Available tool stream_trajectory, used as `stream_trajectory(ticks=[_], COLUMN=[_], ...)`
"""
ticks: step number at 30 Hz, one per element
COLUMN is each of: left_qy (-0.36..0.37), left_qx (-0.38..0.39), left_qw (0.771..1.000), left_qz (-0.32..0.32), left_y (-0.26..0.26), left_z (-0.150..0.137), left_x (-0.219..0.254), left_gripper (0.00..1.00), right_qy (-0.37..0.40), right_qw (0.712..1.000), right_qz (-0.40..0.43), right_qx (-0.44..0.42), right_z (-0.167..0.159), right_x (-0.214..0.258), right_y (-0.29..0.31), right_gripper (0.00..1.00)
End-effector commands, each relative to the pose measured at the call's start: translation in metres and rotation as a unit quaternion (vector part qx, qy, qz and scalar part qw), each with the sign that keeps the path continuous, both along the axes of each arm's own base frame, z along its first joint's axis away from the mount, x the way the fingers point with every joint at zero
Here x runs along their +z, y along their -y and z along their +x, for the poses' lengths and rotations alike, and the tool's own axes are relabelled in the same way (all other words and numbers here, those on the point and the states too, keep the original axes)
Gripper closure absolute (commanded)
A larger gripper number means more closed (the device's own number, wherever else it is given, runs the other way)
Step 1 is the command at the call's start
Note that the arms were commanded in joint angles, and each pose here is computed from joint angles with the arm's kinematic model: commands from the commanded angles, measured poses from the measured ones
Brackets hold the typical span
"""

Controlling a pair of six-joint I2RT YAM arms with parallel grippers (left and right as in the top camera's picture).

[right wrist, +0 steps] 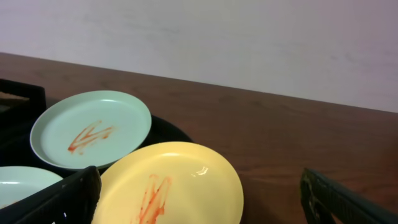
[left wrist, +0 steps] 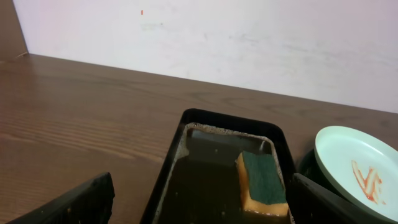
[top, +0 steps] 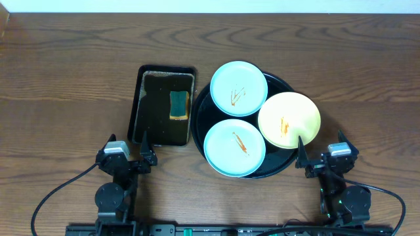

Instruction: Clean dirty plates on tray and stack at the side

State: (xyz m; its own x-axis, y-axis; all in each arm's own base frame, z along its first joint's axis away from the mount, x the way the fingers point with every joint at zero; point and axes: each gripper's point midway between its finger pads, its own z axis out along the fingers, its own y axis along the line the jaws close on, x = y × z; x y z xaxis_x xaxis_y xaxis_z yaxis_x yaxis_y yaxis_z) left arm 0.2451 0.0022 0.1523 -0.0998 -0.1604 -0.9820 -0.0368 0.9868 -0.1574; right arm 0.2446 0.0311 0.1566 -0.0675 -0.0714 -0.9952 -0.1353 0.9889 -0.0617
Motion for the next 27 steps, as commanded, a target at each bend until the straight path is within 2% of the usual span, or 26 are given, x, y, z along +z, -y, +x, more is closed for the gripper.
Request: stream_trajectory(ticks=[1, 9, 27], left_qy=[-0.027, -0.025, -0.024], left_qx=[0.010, 0.040, 0.041], left_qw=[1.000, 0.999, 0.999], left_qz=[0.009, 0.026, 0.025], left_y=[-0.004, -0.015, -0.015], left_z=[-0.001, -0.002, -0.002], left_x=[-0.016, -0.015, -0.014], left_gripper=[0.11, 0.11, 0.11], right_qy=[0.001, 0.001, 0.004], right_qw=[1.000, 1.000, 1.000], right_qz=[-0.006, -0.006, -0.003], right_qx=[0.010, 0.010, 0.017], right_z=[-0.001, -0.001, -0.001], right_x=[0.000, 0.000, 0.001], right_y=[-0.004, -0.004, -0.007], right_gripper=[0.01, 0.01, 0.01])
